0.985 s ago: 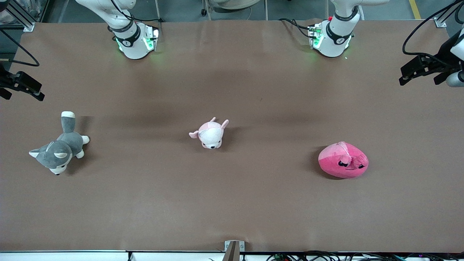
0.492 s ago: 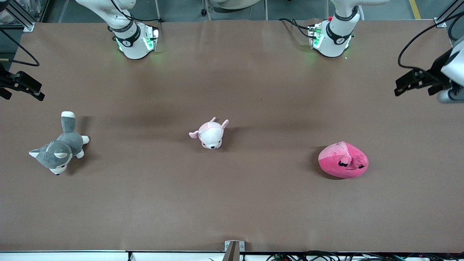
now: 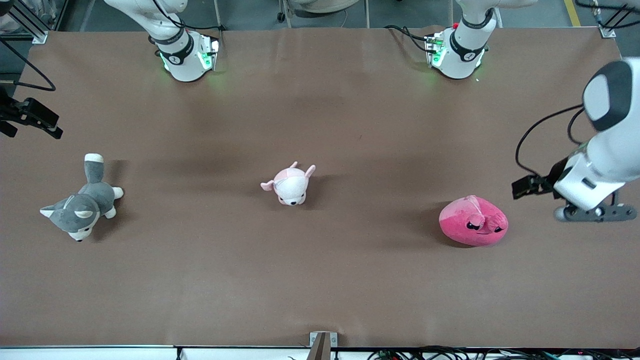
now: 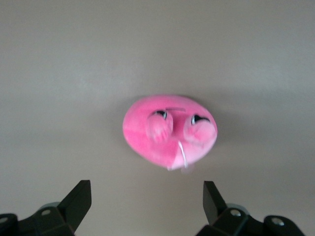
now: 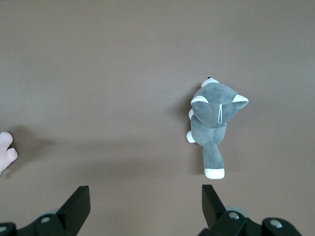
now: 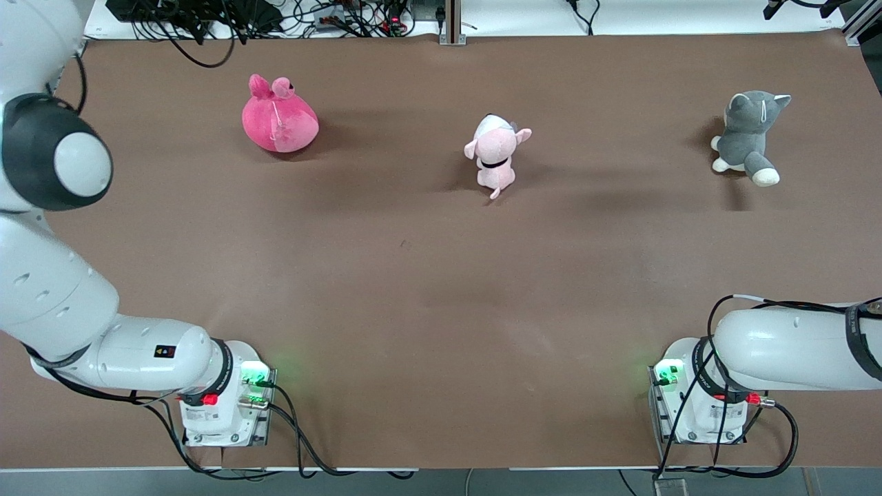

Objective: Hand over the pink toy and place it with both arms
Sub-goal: 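Lower the left gripper onto the pink plush and close on it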

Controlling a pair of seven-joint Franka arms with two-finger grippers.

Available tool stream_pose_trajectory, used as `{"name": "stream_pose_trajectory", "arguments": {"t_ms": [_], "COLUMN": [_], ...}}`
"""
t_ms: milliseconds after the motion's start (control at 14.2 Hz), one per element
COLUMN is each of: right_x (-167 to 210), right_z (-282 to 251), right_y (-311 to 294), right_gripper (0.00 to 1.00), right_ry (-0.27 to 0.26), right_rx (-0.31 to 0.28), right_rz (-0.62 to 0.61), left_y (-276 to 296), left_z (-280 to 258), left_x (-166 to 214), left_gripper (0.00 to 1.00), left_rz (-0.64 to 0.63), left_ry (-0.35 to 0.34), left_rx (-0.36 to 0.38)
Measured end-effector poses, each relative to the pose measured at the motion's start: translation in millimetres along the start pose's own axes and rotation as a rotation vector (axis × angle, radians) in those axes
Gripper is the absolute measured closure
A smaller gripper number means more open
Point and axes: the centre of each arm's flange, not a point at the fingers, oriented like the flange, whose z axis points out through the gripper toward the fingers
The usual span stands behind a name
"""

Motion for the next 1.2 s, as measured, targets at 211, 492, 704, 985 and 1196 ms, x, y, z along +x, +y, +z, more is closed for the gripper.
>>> {"name": "stream_pose_trajectory", "arguments": {"t_ms": [211,492,704,985,1196], "right_x": [-0.1,0.4,1.5,2.4,2.7], "right_z": [-0.4,-3.6,-11.8,-19.0,-20.9], "right_y": [3.2,3.9,4.1,2.0,-0.4], "right_gripper": [0.0,0.0,0.0,0.0,0.0], "right_ry": [0.001,0.008,0.025,0.04,0.044], "right_rx": [0.0,0.0,-0.001,-0.002,-0.002], "right_rz": [0.007,0.008,0.009,0.005,0.001], "left_y": [-4.9,-5.2,-13.6,-16.9,-16.8], "left_z": [37.4,83.7,101.0,113.2,122.6], "left_x": [15.9,16.2,18.1,20.2,20.7], "left_gripper": [0.0,0.04,0.13,0.22,0.37], "left_rz": [-0.012,-0.089,-0.116,-0.122,-0.123], "left_ry": [0.032,-0.011,-0.029,-0.034,-0.045], "left_rx": [-0.005,-0.113,-0.133,-0.13,-0.129]}}
